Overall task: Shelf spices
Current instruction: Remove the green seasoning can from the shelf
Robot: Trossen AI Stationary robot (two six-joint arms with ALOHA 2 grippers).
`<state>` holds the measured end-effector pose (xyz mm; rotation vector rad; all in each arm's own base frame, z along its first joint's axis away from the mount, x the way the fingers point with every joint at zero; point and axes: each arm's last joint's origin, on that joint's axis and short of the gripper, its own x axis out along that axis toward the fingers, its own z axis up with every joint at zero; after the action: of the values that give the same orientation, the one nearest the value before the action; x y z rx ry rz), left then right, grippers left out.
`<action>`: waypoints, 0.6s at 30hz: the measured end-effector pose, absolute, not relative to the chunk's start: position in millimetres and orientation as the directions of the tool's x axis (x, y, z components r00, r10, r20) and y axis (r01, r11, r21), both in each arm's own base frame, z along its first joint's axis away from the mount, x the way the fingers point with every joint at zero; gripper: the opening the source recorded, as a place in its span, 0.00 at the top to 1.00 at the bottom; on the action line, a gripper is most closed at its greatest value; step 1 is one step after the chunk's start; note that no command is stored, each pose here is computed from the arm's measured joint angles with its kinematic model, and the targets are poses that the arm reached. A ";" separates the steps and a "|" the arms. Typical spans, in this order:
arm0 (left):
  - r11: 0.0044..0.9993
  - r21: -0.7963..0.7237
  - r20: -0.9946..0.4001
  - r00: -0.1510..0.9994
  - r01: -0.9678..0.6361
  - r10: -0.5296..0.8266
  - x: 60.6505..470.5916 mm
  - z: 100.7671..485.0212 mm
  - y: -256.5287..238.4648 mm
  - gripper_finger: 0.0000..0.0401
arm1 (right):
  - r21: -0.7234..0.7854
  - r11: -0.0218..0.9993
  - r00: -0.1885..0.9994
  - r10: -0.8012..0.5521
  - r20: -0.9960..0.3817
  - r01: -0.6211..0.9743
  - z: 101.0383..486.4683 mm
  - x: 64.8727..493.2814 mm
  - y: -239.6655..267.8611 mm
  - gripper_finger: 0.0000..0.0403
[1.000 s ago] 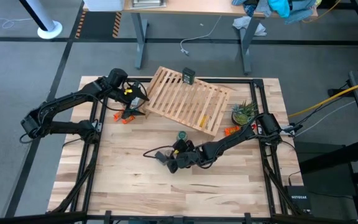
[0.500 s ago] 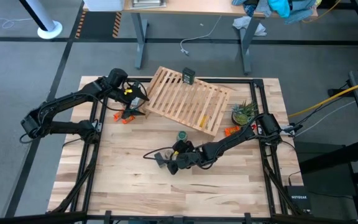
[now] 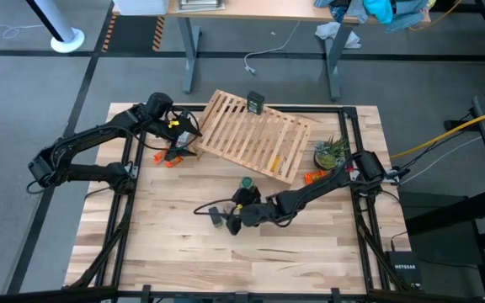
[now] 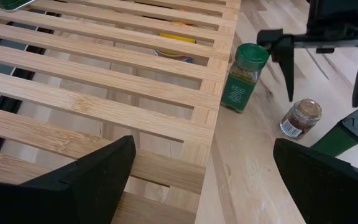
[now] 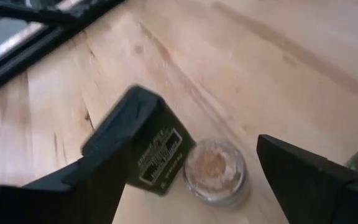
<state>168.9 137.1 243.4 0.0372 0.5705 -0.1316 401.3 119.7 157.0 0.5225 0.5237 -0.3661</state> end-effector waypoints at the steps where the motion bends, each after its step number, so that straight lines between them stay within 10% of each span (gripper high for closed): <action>1: 0.991 -0.001 -0.541 0.834 0.134 -0.114 168.9 243.4 137.2 0.06 | 0.375 0.808 0.811 -0.202 -0.549 0.455 160.3 400.9 119.3 0.14; 18: 0.991 -0.001 -0.541 0.834 0.134 -0.114 168.9 243.4 137.2 0.06 | 0.384 0.903 0.957 -0.088 -0.277 0.194 195.7 413.3 125.7 0.16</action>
<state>168.9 137.2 243.4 0.0373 0.5704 -0.1313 413.3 125.7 195.7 0.4211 0.2583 -0.1473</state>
